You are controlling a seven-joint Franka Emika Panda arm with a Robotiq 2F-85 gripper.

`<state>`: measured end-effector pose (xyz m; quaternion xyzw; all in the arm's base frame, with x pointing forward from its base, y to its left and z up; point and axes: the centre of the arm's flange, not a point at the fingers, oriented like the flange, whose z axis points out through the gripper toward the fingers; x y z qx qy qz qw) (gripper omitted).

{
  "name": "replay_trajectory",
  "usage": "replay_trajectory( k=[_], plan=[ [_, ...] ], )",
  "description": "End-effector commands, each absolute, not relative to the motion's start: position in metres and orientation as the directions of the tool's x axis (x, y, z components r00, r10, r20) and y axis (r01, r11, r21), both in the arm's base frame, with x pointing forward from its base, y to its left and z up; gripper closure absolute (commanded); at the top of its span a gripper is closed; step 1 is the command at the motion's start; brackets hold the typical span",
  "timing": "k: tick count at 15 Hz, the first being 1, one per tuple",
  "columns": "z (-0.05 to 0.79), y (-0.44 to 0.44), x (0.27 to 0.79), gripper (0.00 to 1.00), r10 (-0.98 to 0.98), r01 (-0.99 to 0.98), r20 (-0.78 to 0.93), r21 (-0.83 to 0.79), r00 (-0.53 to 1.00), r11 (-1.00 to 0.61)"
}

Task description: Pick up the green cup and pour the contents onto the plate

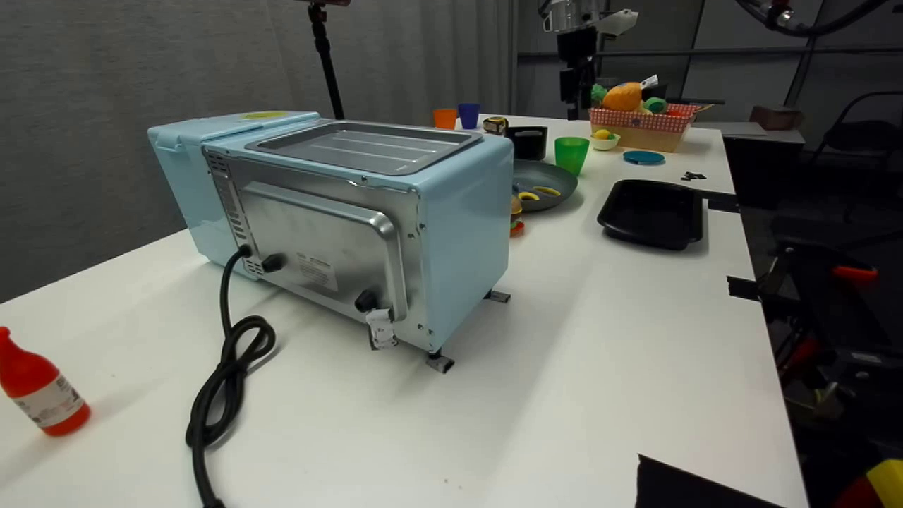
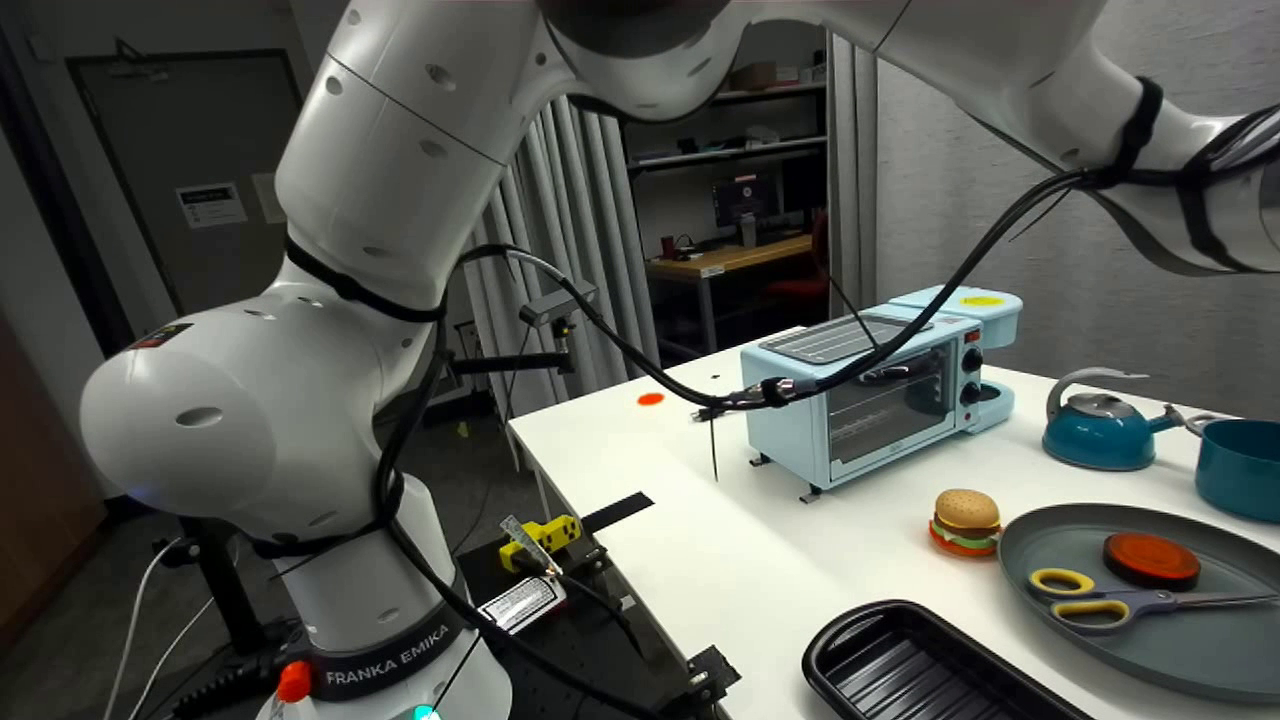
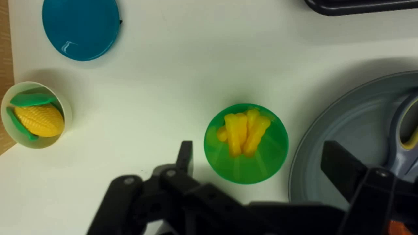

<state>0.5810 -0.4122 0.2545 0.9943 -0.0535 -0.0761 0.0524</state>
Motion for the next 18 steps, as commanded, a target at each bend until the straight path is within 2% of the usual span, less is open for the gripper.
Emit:
replay_trajectory(
  k=[1,18],
  plan=[
    [0.255,-0.412,0.582,0.00,-0.111,-0.094,-0.145,0.114,0.983,-0.989],
    [0.211,-0.431,0.596,0.00,-0.049,-0.027,-0.163,0.132,0.985,-0.991]
  ],
)
